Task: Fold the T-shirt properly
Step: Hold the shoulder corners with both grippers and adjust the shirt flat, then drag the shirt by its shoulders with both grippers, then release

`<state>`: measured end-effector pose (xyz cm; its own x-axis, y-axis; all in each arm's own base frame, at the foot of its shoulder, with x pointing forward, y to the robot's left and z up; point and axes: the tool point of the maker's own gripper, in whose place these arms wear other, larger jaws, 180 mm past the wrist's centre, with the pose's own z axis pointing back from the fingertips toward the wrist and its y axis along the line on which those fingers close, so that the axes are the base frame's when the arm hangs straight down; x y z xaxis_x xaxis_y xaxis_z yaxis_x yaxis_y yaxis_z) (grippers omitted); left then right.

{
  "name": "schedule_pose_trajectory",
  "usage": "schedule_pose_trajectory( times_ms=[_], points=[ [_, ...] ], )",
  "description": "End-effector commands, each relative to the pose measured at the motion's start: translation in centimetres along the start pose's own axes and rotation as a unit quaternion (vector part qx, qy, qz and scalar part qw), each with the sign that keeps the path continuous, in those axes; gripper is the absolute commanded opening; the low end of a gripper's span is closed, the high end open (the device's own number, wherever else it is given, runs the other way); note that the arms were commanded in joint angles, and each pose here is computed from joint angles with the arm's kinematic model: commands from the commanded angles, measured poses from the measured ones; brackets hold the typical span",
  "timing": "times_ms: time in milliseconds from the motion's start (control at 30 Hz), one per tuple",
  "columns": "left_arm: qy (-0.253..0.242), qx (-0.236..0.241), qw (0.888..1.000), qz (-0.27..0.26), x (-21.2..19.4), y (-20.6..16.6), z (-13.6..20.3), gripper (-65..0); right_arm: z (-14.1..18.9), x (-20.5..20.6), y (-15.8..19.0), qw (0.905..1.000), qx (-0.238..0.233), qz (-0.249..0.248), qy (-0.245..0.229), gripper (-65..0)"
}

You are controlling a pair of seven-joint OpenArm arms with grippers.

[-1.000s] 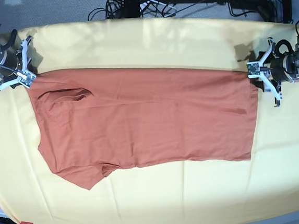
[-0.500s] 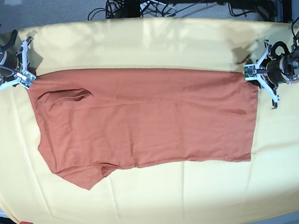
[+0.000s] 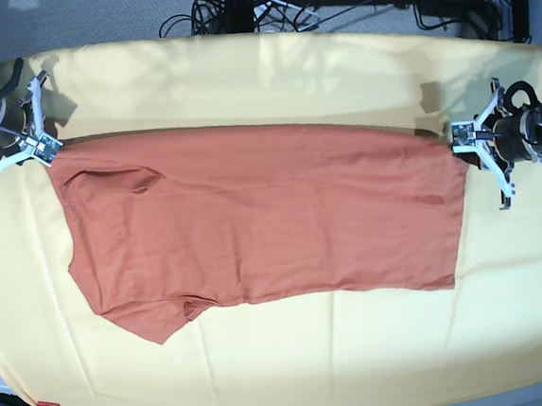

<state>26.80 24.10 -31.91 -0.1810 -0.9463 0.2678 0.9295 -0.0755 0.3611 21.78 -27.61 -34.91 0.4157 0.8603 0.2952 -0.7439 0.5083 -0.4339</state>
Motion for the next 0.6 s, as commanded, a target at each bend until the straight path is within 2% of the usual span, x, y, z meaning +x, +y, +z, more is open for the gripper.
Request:
schedule_pose_trajectory(
  times_ms=[0, 100, 200, 333, 500, 567],
  points=[
    [0.003, 0.013, 1.000, 0.001, -0.3, 1.0, 1.1, -65.0, 0.6, -0.3, -1.2, 0.9998, -0.012, 0.010, 0.012, -65.0],
    [-0.008, 0.010, 1.000, 0.015, 0.0, 0.9, 1.5, -65.0, 0.8, -1.2, -0.6, 0.9992, 0.017, -0.006, 0.037, -65.0],
    [-0.015, 0.002, 1.000, 0.016, 0.5, 0.3, 2.2, -65.0, 1.2, -2.1, 0.5, 0.9968, 0.054, 0.002, 0.060, -65.0],
    [-0.019, -0.003, 1.000, 0.001, 1.3, -0.1, 3.5, -65.0, 1.6, -3.1, 1.0, 0.9940, 0.075, 0.015, 0.079, -65.0],
    [-0.018, -0.012, 1.000, -0.010, 2.0, -0.6, 5.3, -65.0, 2.4, -5.3, 1.8, 0.9867, 0.095, 0.029, 0.128, -65.0],
    [-0.025, -0.016, 1.000, -0.002, 2.3, -0.8, 5.8, -65.0, 2.5, -5.7, 2.4, 0.9851, 0.106, 0.030, 0.132, -65.0]
  ],
)
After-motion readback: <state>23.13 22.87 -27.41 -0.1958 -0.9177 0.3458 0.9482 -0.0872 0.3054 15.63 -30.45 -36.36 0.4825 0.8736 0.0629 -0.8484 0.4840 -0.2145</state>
